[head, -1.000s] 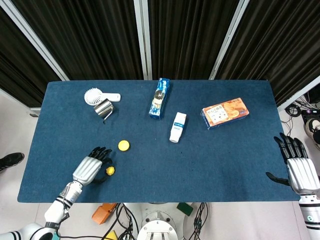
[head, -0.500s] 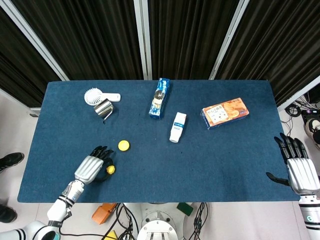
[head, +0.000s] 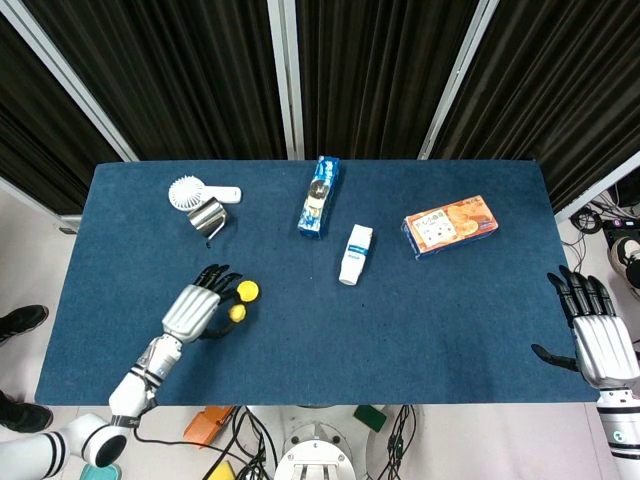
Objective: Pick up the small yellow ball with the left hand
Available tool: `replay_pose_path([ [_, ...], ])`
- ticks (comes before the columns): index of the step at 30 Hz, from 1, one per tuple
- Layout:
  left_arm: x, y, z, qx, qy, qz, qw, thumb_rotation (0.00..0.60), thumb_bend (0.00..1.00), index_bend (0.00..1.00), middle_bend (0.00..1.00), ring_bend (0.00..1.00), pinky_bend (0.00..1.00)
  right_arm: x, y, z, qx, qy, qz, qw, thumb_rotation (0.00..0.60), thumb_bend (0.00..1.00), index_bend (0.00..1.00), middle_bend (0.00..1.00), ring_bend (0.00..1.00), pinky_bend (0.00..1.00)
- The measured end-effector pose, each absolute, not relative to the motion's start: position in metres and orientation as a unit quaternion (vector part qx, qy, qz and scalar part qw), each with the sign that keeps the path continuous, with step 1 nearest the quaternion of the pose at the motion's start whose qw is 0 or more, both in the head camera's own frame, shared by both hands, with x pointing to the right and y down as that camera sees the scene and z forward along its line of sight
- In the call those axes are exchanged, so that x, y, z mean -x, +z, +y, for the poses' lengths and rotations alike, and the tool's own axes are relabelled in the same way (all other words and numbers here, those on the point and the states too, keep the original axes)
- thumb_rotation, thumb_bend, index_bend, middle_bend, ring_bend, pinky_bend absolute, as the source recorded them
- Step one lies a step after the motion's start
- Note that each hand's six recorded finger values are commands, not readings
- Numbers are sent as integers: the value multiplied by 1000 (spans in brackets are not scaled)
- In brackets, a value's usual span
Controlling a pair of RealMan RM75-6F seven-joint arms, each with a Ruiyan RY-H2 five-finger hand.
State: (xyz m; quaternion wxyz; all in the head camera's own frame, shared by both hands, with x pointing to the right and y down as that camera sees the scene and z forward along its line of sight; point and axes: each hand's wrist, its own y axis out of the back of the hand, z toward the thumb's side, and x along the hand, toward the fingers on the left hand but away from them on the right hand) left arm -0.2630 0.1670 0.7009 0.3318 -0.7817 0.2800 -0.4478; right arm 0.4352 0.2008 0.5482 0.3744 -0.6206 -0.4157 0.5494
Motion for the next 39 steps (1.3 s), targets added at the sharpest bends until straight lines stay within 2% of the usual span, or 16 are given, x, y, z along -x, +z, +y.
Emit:
replay_pose_path([
  [7, 241, 713, 145, 778, -455, 272, 337, 600, 397, 521, 144, 14, 1, -440, 548, 204, 617, 554, -419, 370, 600, 147, 0, 37, 0, 60],
  [20, 238, 729, 126, 765, -489, 260, 327, 600, 390, 488, 134, 0, 1, -442, 550, 204, 616, 556, -420, 367, 600, 148, 0, 37, 0, 60],
  [30, 244, 736, 125, 757, -506, 256, 323, 600, 373, 365, 114, 0, 2, -444, 550, 205, 615, 557, -421, 366, 600, 147, 0, 37, 0, 60],
  [39, 249, 731, 127, 755, -506, 262, 325, 600, 371, 294, 103, 0, 2, -442, 550, 203, 617, 556, -419, 367, 600, 147, 0, 37, 0, 60],
])
